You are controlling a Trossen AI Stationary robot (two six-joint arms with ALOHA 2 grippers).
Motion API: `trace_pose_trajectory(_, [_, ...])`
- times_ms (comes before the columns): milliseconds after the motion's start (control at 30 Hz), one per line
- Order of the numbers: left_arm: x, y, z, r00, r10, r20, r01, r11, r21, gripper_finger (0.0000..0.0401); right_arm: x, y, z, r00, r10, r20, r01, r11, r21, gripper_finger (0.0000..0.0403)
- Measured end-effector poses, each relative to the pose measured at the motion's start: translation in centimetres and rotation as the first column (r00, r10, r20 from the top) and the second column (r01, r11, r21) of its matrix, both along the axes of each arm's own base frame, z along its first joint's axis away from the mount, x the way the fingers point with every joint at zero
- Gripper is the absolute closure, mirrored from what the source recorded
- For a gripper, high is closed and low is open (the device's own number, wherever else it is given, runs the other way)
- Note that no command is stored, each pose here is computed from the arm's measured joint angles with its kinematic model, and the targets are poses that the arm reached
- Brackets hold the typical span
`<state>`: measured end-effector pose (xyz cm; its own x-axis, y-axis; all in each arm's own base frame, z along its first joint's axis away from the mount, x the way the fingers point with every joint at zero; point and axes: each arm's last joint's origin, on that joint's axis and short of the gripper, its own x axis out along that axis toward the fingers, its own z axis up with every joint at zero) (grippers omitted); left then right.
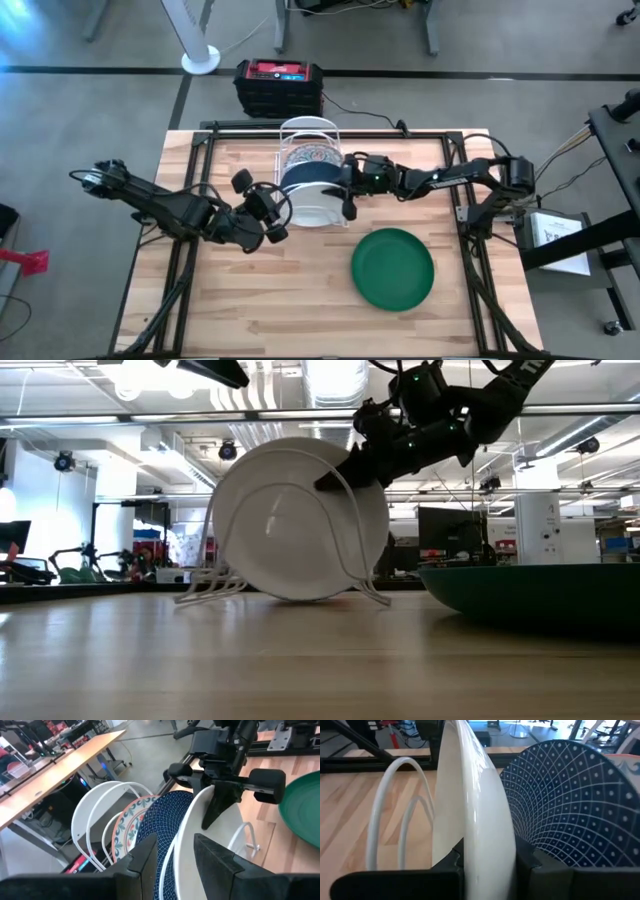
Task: Sort dishes
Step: Put the white plate into the dish rack
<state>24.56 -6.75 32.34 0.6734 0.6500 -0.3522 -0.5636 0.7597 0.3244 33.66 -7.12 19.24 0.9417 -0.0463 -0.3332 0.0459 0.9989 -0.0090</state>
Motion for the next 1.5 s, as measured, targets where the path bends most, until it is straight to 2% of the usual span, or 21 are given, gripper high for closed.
trace_pose_trajectory(267, [0.0,0.0,-0.1,1.000,0.002,0.004,-0.002,1.000,-0.006,0.0285,-0.1,0.0,-0.5,0.998,-0.007,-0.068,0.008,1.000,0.019,0.0287])
trace_pose_trajectory(433, [0.0,0.0,-0.1,1.000,0.002,0.002,-0.002,1.000,-0.005,0.0285,-0.3,0.0,-0.1,0.996,-0.013,-0.091,0.016,0.999,0.032,0.0267])
trace_pose_trajectory(800, [0.0,0.0,-0.1,1.000,0.002,0.004,-0.002,1.000,-0.006,0.0285,-1.5,0.3,1.8,0.994,-0.027,-0.105,0.035,0.997,0.073,0.0260])
trace_pose_trajectory(1033, [0.0,0.0,-0.1,1.000,0.005,0.007,-0.005,1.000,-0.010,0.0285,-2.8,0.6,2.4,0.984,-0.030,-0.176,0.049,0.994,0.101,0.0245])
trace_pose_trajectory(1333, [0.0,0.0,-0.1,1.000,0.005,0.011,-0.005,1.000,-0.011,0.0285,-6.5,1.1,4.3,0.934,-0.102,-0.343,0.137,0.987,0.079,0.0240])
trace_pose_trajectory(1500, [0.0,0.0,-0.1,1.000,0.006,0.013,-0.006,1.000,-0.012,0.0285,-8.4,1.4,6.0,0.933,-0.115,-0.341,0.151,0.985,0.079,0.0242])
